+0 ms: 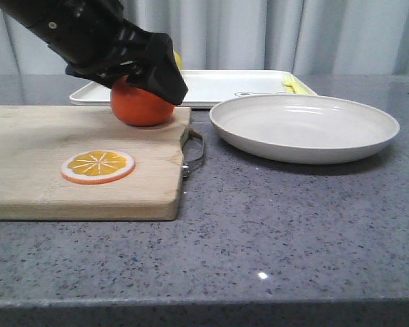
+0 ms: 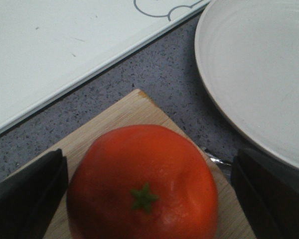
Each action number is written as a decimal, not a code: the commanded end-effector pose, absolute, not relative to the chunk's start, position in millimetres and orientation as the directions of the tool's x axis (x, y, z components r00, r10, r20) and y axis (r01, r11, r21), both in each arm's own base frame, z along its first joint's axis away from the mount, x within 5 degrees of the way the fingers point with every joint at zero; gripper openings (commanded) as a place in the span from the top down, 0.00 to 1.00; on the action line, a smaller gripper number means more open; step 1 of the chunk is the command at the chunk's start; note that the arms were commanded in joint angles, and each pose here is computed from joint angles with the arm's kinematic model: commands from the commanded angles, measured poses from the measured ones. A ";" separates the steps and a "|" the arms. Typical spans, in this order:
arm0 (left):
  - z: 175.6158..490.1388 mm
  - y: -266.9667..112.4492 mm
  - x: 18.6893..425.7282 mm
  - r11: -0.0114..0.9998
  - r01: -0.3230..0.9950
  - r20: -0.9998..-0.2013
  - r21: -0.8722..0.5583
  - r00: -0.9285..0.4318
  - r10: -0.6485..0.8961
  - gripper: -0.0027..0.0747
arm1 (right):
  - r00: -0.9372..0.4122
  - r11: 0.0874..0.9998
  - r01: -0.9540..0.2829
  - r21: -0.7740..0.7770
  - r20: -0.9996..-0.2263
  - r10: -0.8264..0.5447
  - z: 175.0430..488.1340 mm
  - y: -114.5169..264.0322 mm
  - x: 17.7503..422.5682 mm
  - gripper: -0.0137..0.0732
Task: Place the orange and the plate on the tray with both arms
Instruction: 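Lower the left gripper onto the orange on the cutting board and close, then lift the orange with the left gripper and carry it over the white plate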
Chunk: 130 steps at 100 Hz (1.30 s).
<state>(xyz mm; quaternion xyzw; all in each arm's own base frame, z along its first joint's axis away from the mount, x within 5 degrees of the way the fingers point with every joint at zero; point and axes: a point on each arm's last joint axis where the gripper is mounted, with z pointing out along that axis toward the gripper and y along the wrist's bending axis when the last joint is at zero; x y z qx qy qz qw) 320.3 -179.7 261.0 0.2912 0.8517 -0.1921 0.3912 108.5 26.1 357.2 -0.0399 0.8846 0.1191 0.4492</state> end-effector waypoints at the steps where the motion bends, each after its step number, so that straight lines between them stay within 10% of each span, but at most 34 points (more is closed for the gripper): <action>1: 287.9 -180.3 320.2 0.772 0.631 -0.837 -0.085 -0.465 0.288 0.14 | -0.524 0.968 -0.183 0.170 -0.850 0.050 371.1 25.6 112.0 0.09; 47: 286.1 -179.8 319.1 0.757 0.652 -0.827 -0.050 -0.451 0.334 0.73 | -0.524 0.968 -0.183 0.170 -0.850 0.050 371.1 25.6 112.0 0.09; 130: 332.8 -246.0 301.9 0.656 0.752 -0.907 -0.072 -0.323 0.271 0.74 | -0.522 0.969 -0.183 0.168 -0.852 0.049 371.3 25.5 112.2 0.09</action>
